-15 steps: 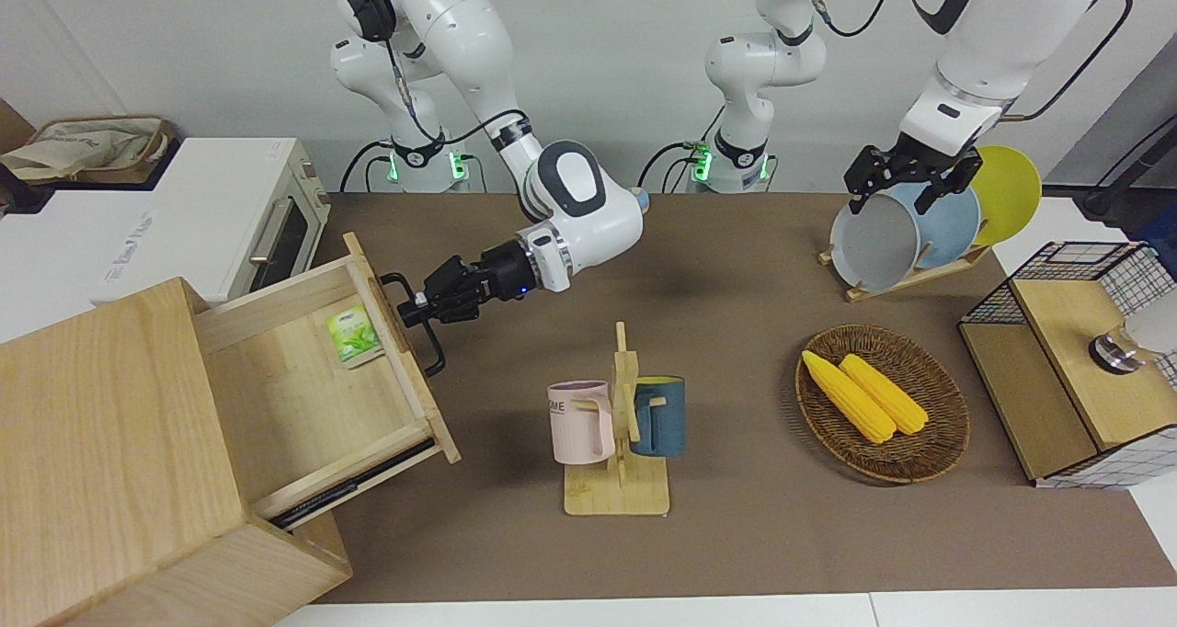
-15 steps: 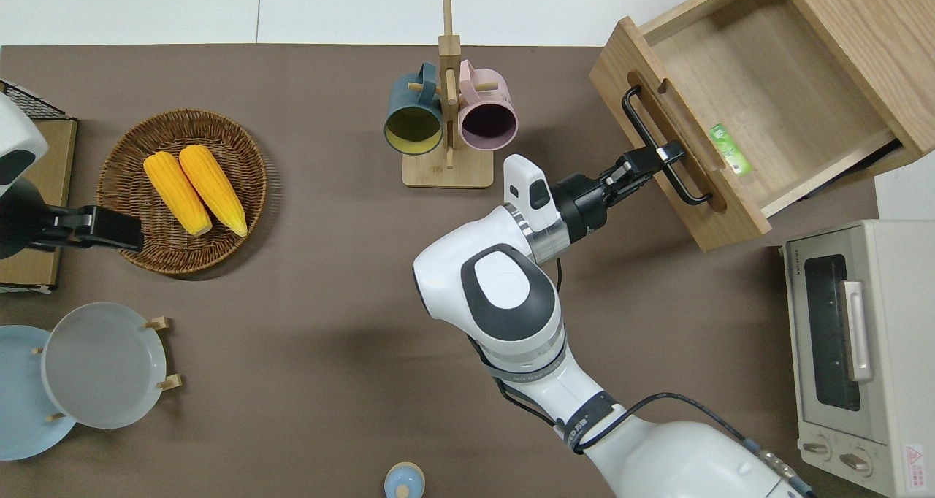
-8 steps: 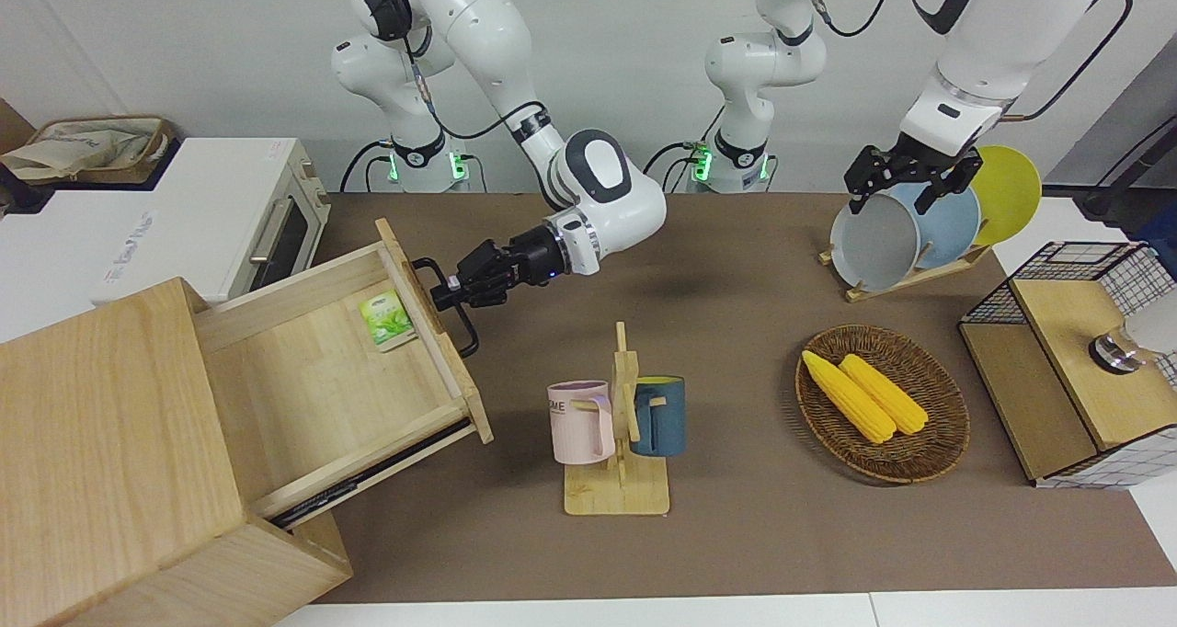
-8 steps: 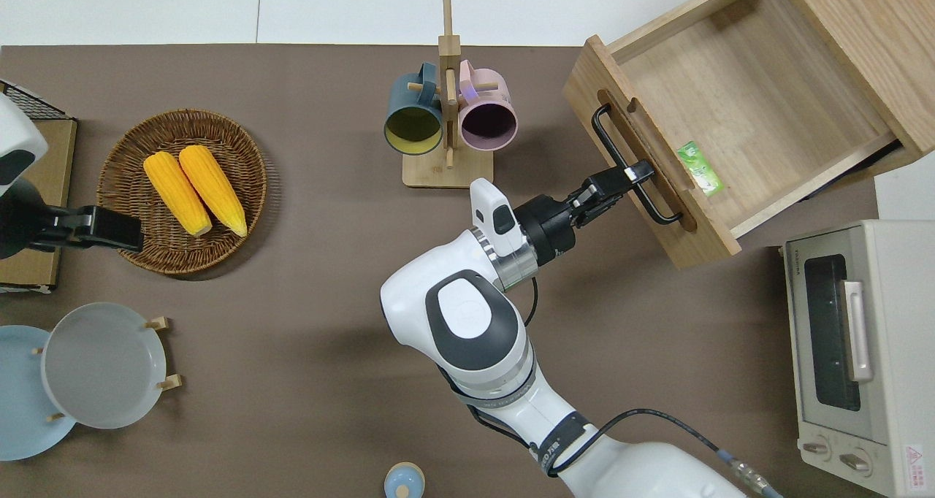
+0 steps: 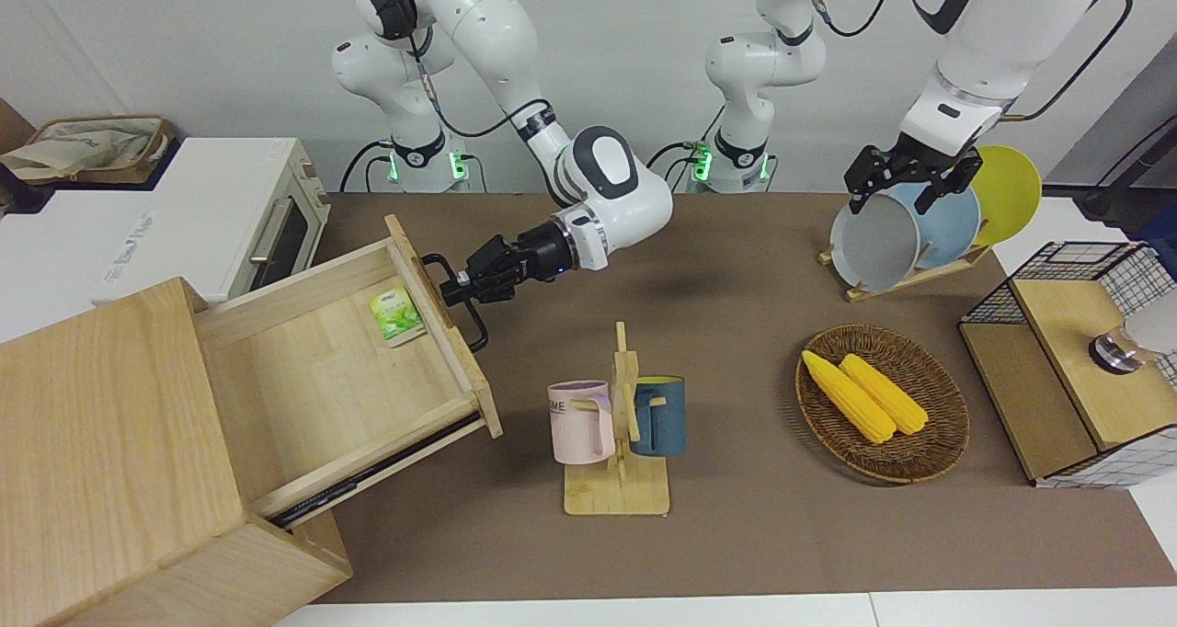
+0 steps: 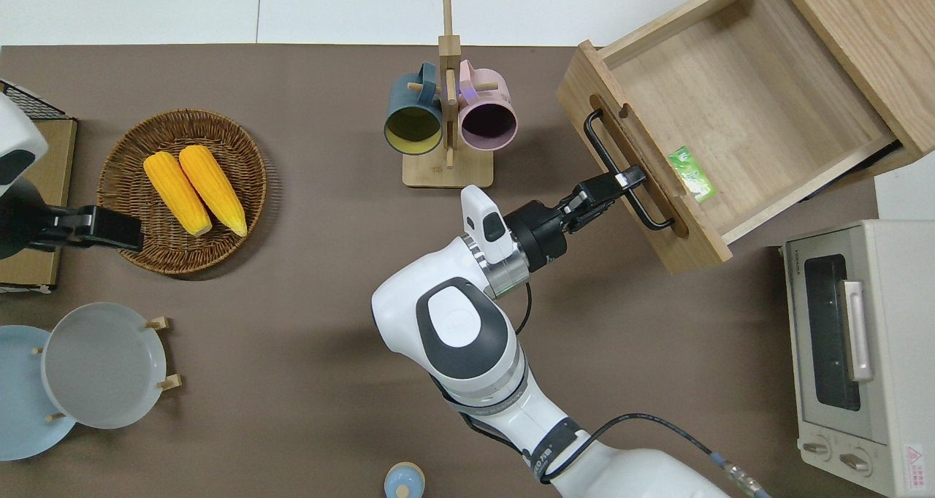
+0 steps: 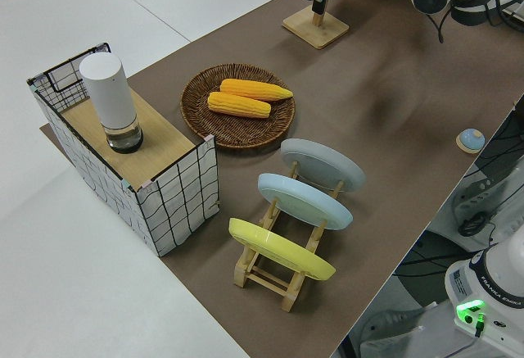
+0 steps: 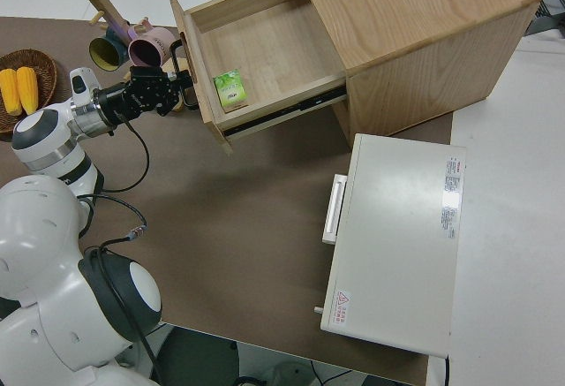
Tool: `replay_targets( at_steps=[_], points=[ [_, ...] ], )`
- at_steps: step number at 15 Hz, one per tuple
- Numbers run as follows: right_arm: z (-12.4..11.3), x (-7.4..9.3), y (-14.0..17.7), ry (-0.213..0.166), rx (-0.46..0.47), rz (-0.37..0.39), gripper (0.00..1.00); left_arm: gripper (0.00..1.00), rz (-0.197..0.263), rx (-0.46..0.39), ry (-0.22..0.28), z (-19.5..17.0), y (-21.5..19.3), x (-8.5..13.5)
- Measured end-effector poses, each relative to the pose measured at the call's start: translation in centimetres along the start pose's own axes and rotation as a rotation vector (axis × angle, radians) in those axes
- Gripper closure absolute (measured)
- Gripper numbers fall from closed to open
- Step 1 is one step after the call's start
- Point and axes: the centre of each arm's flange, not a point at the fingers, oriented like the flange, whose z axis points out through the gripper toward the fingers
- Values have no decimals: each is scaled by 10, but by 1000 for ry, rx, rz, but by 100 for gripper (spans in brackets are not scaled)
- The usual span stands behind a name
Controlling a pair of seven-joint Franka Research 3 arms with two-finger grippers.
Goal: Slide drawer open with right arm
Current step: 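Pull the handle toward the robot with the right gripper, sliding the drawer out, then open the right gripper and release the drawer handle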
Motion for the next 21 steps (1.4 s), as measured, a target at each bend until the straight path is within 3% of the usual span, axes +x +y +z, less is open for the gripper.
replay_targets(
  at_steps=[3,5,6,10,14,21],
  points=[
    [1,0,9,-22,-15,18,44,0,0,0,0,0,0,0],
    [-1,1,18,-20,-24,37,11,0,0,0,0,0,0,0],
    [-3,2,21,-20,-24,44,1,0,0,0,0,0,0,0],
    [-9,0,17,-28,7,146,1,0,0,0,0,0,0,0],
    [-22,-2,16,-26,37,187,1,0,0,0,0,0,0,0],
    [-66,-4,43,-53,249,246,1,0,0,0,0,0,0,0]
  ],
)
